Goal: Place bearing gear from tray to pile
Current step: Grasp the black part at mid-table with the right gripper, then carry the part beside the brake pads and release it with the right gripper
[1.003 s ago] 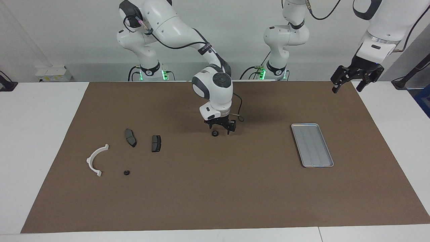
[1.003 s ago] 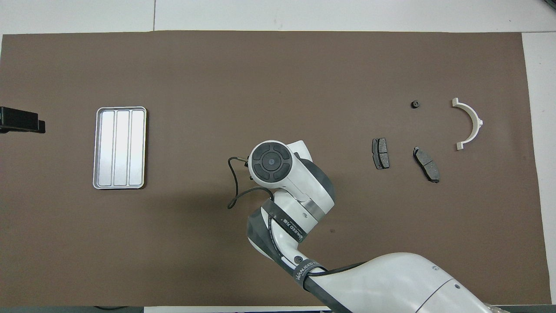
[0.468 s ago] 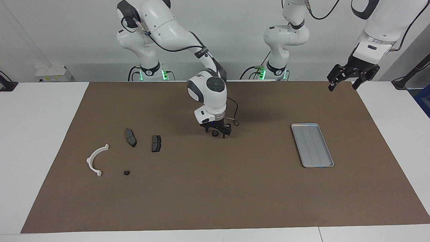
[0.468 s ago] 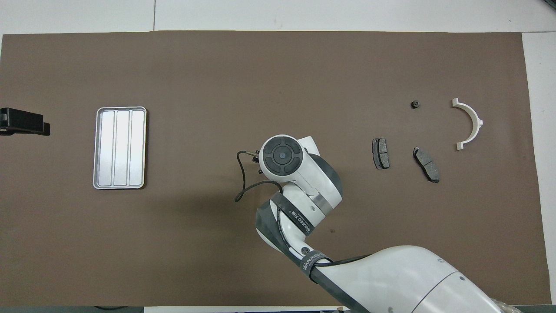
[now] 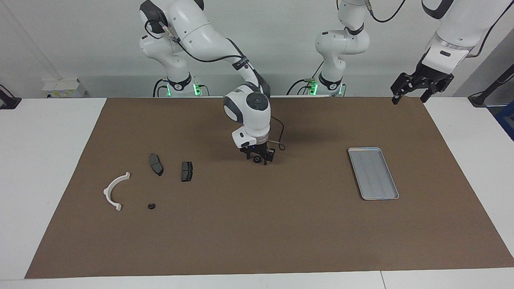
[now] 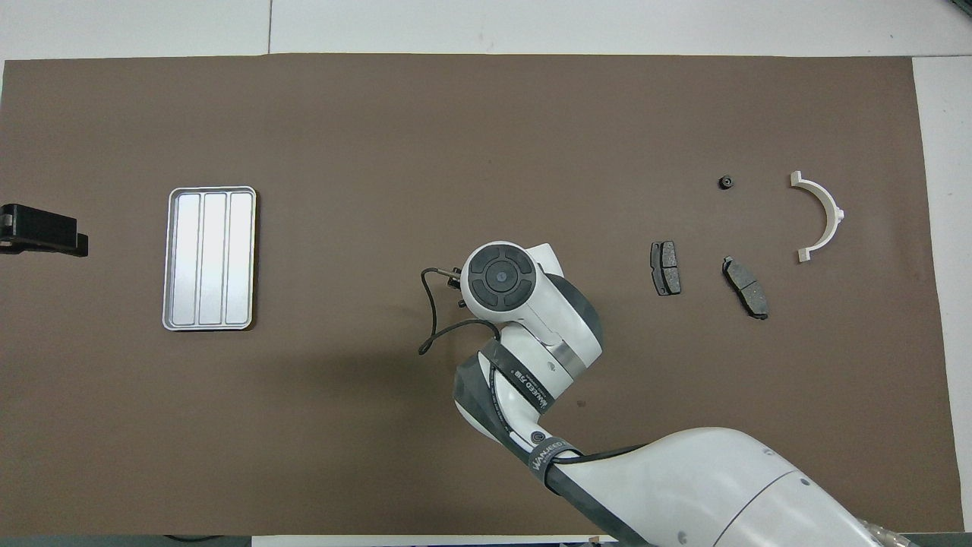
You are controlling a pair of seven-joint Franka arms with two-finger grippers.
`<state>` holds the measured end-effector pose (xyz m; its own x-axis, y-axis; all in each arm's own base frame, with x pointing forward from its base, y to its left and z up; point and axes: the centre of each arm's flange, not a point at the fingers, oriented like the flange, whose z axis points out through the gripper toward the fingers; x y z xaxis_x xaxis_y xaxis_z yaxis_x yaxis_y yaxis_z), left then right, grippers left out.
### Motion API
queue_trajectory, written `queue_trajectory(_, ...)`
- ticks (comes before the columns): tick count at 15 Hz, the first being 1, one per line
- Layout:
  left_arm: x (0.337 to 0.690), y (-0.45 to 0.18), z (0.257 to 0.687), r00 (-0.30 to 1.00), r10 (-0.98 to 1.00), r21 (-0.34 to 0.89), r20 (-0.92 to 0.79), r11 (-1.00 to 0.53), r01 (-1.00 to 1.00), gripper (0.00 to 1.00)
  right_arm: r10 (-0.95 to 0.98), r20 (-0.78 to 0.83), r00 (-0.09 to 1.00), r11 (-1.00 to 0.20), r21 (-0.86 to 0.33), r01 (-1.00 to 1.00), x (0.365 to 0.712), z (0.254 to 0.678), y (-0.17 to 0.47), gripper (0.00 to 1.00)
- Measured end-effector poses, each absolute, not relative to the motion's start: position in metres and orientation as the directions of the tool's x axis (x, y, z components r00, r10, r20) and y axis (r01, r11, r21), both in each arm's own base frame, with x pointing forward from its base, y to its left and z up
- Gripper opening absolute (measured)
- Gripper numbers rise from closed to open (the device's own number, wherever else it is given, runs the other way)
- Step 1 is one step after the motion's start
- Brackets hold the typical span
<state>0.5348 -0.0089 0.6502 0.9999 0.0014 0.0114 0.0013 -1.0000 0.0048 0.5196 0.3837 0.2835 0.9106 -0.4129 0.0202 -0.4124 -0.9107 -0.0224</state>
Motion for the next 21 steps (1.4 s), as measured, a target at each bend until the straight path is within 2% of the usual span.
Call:
queue_trajectory(2, 0.535, -0.008, 0.652, 1.000, 0.004, 0.005, 0.015, -1.000, 0.003, 1.00, -0.413, 0.023, 0.910, -0.911, -0.025, -0.413, 0.520, 0.287, 0.383, 0.41)
queue_trajectory(3, 0.535, -0.007, 0.652, 1.000, 0.005, 0.005, 0.015, -1.000, 0.005, 1.00, -0.413, 0.025, 0.910, -0.911, -0.027, -0.412, 0.519, 0.289, 0.383, 0.35)
queue_trajectory(9, 0.535, -0.006, 0.652, 1.000, 0.007, 0.005, 0.015, -1.000, 0.007, 1.00, -0.412, 0.024, 0.911, -0.911, -0.023, -0.412, 0.520, 0.289, 0.382, 0.35)
queue_trajectory(12, 0.535, -0.010, 0.652, 1.000, 0.000, 0.005, 0.015, -1.000, -0.001, 1.00, -0.364, 0.012, 0.931, -0.931, 0.031, -0.364, 0.545, 0.320, 0.364, 0.35)
queue_trajectory(16, 0.534, -0.019, 0.653, 1.000, -0.017, 0.004, 0.017, -1.000, -0.017, 1.00, -0.208, 0.010, 0.978, -0.977, 0.051, -0.208, 0.618, 0.402, 0.258, 0.35)
queue_trajectory(18, 0.534, -0.025, 0.653, 0.999, -0.028, 0.004, 0.018, -1.000, -0.028, 1.00, -0.124, 0.024, 0.992, -0.991, 0.039, -0.124, 0.642, 0.404, 0.199, 0.35)
queue_trajectory(21, 0.534, -0.027, 0.653, 0.999, -0.032, 0.003, 0.015, -0.999, -0.032, 1.00, -0.033, 0.052, 0.998, -0.999, 0.021, -0.034, 0.661, 0.369, 0.127, 0.35)
